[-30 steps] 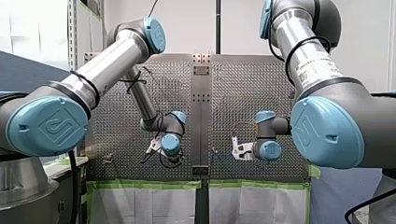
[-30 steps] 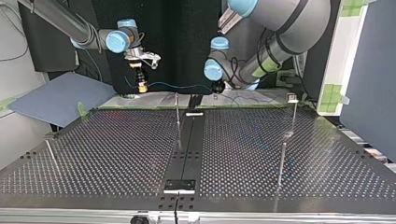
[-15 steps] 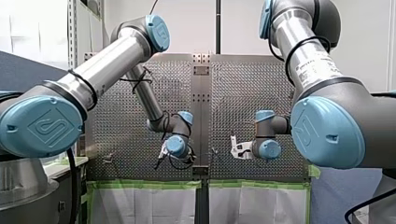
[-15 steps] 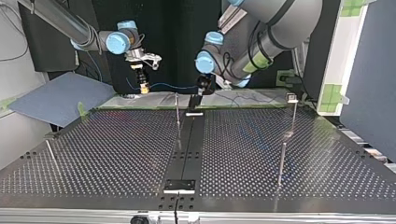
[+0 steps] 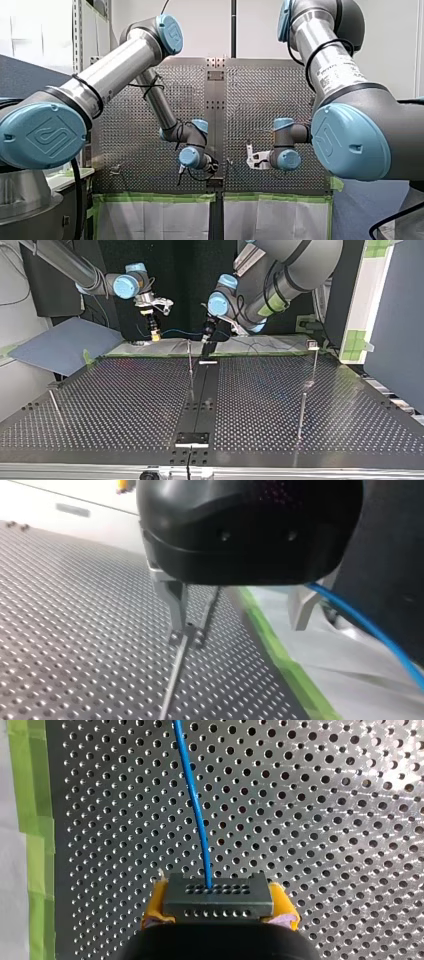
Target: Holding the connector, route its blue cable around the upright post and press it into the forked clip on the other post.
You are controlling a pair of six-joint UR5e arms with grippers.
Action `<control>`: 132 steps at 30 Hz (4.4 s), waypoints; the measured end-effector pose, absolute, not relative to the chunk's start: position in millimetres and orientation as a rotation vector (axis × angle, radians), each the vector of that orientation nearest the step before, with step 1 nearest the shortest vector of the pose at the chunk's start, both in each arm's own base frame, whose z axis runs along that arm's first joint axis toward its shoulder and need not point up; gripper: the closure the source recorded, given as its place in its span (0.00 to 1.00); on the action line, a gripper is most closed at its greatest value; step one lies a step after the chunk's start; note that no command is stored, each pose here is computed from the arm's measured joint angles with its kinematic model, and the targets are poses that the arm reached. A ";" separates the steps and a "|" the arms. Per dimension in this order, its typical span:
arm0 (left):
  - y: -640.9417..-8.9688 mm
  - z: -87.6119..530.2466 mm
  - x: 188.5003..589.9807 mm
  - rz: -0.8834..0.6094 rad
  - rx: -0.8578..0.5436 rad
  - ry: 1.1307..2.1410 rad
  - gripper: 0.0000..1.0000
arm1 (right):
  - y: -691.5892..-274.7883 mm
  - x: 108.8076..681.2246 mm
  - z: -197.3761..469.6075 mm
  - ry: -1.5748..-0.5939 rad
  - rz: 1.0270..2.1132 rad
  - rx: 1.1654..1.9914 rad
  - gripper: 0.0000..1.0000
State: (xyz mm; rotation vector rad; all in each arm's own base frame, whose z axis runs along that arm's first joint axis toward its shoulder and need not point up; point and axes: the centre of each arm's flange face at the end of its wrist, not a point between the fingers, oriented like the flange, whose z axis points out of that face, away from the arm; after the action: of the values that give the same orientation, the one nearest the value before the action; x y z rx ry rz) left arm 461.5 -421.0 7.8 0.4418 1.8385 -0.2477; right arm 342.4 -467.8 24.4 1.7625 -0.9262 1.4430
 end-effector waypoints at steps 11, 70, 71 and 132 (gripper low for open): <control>-429.4 12.6 462.6 -0.299 0.312 1.797 0.00 | -471.4 340.6 24.8 -0.936 1.503 1.767 1.00; -435.9 24.4 438.6 -0.085 -0.125 1.661 1.00 | -486.0 332.8 30.6 -0.964 1.734 1.832 1.00; -436.3 24.4 438.3 -0.088 -0.125 1.661 1.00 | -485.9 332.7 30.5 -0.965 1.734 1.833 1.00; -467.4 -41.4 482.0 -0.301 -0.103 1.704 1.00 | -515.7 303.9 -4.0 -1.058 1.611 1.732 1.00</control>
State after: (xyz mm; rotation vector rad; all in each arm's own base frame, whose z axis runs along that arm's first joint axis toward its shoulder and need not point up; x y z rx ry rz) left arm 482.0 -467.4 -41.4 -0.1029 1.7040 -0.3013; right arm 303.9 -515.7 -4.0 1.7321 -1.0584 1.6106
